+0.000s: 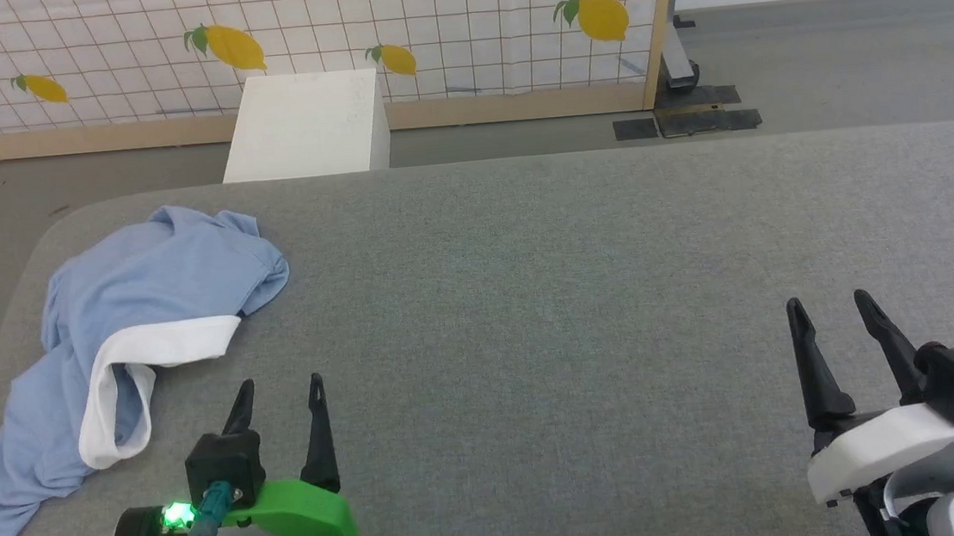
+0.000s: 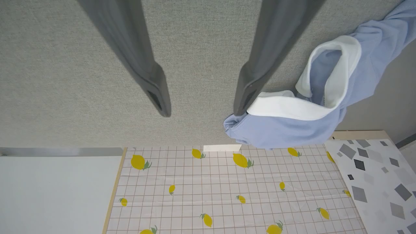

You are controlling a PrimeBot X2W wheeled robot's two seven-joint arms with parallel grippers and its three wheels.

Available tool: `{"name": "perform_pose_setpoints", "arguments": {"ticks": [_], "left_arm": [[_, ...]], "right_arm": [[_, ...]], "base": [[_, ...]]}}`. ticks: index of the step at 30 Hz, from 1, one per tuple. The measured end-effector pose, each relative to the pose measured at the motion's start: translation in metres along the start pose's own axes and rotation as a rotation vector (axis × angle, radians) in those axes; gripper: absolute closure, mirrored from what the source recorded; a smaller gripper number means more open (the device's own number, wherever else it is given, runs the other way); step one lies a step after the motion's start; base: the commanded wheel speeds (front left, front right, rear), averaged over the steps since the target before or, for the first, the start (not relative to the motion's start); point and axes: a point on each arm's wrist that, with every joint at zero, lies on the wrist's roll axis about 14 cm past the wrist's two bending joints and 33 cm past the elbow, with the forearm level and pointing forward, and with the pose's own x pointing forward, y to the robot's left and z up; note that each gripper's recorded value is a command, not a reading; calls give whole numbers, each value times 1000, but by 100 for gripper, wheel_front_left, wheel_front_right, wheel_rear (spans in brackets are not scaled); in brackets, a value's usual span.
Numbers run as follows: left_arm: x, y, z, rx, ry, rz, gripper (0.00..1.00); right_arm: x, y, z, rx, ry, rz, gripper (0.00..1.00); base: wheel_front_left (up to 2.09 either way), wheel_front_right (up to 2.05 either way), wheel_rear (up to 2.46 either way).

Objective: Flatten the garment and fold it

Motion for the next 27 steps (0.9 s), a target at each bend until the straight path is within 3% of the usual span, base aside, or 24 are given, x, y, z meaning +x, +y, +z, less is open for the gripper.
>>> {"name": "perform_pose_setpoints", "arguments": {"ticks": [27], "left_arm": [[2, -4, -2, -17, -26, -11, 0]], "right_arm": [[-1, -7, -1, 58, -34, -26, 0]], "base": [[0, 0, 0]]}}
